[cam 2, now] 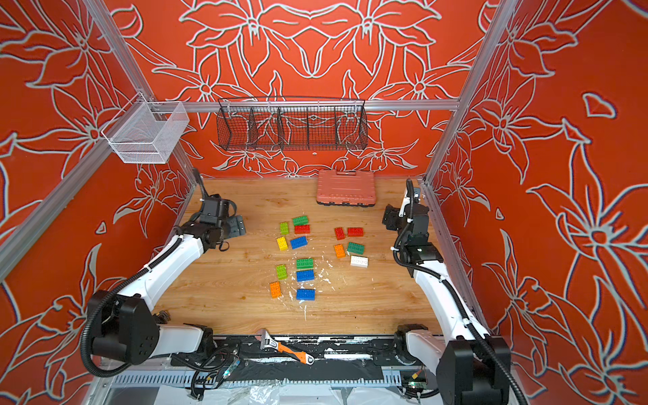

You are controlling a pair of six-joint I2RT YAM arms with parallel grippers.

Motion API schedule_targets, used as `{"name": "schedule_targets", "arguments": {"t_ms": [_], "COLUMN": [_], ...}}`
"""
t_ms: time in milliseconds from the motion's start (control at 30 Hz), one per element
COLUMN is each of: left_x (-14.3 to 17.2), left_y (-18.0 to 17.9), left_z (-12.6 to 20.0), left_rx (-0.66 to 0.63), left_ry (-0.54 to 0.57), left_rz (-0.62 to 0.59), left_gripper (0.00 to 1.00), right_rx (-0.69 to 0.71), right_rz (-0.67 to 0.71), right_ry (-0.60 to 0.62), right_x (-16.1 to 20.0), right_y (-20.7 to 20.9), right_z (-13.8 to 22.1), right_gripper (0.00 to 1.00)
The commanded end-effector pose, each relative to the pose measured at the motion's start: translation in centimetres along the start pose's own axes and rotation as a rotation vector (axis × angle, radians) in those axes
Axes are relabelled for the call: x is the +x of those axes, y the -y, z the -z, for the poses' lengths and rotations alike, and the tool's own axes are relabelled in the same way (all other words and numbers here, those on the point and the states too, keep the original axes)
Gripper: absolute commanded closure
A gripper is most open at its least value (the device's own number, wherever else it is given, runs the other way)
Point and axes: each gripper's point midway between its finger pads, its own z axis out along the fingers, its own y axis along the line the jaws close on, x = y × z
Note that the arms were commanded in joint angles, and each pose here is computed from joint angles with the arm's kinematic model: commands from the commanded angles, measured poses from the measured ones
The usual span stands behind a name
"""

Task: Assemble a rectangle with lego
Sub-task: Pick up the lego brick from the center of the board.

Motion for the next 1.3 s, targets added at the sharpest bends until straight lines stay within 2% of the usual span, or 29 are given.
{"name": "schedule_targets", "arguments": {"t_ms": [0, 67, 133, 200, 300, 533, 700, 800, 1033, 1267], "left_x": [7.0, 9.7, 12.6, 14.9, 17.7, 22.0, 22.6, 23.1, 22.8, 23.3], "left_y": [0.8, 2.6, 4.3, 5.4, 6.6, 9.0, 8.5, 9.4, 10.1, 10.6], "left_z": [4.3, 5.0, 5.3, 5.5, 5.7, 4.6, 3.4, 2.7, 1.6, 0.4], "left_rx": [-0.022, 0.023, 0.036, 0.014, -0.025, 0.021, -0.008, 0.026, 0.03, 0.051], "left_ry": [-0.29, -0.408, -0.506, -0.56, -0.624, -0.682, -0.678, -0.693, -0.677, -0.696], "left_rz": [0.08, 0.094, 0.058, -0.014, -0.076, -0.045, -0.07, -0.087, -0.069, -0.069], "left_gripper": [0.13, 0.21, 0.29, 0.3, 0.3, 0.34, 0.38, 0.38, 0.39, 0.48], "right_rx": [-0.06, -0.086, -0.106, -0.156, -0.194, -0.279, -0.341, -0.368, -0.374, -0.391], "right_rz": [-0.081, -0.051, 0.005, 0.021, 0.106, 0.148, 0.158, 0.162, 0.178, 0.182], "right_ry": [-0.28, -0.353, -0.433, -0.47, -0.483, -0.552, -0.544, -0.546, -0.57, -0.6], "right_x": [5.7, 6.4, 7.6, 8.6, 9.6, 12.1, 12.5, 12.8, 14.1, 15.1], "right_y": [-1.5, -2.6, -4.0, -5.7, -8.4, -12.2, -14.0, -14.5, -14.7, -15.3], "right_z": [1.5, 1.7, 1.7, 1.9, 2.2, 1.5, 1.8, 2.0, 2.1, 2.0], "right_gripper": [0.25, 0.26, 0.26, 0.27, 0.27, 0.27, 0.26, 0.26, 0.26, 0.27]}}
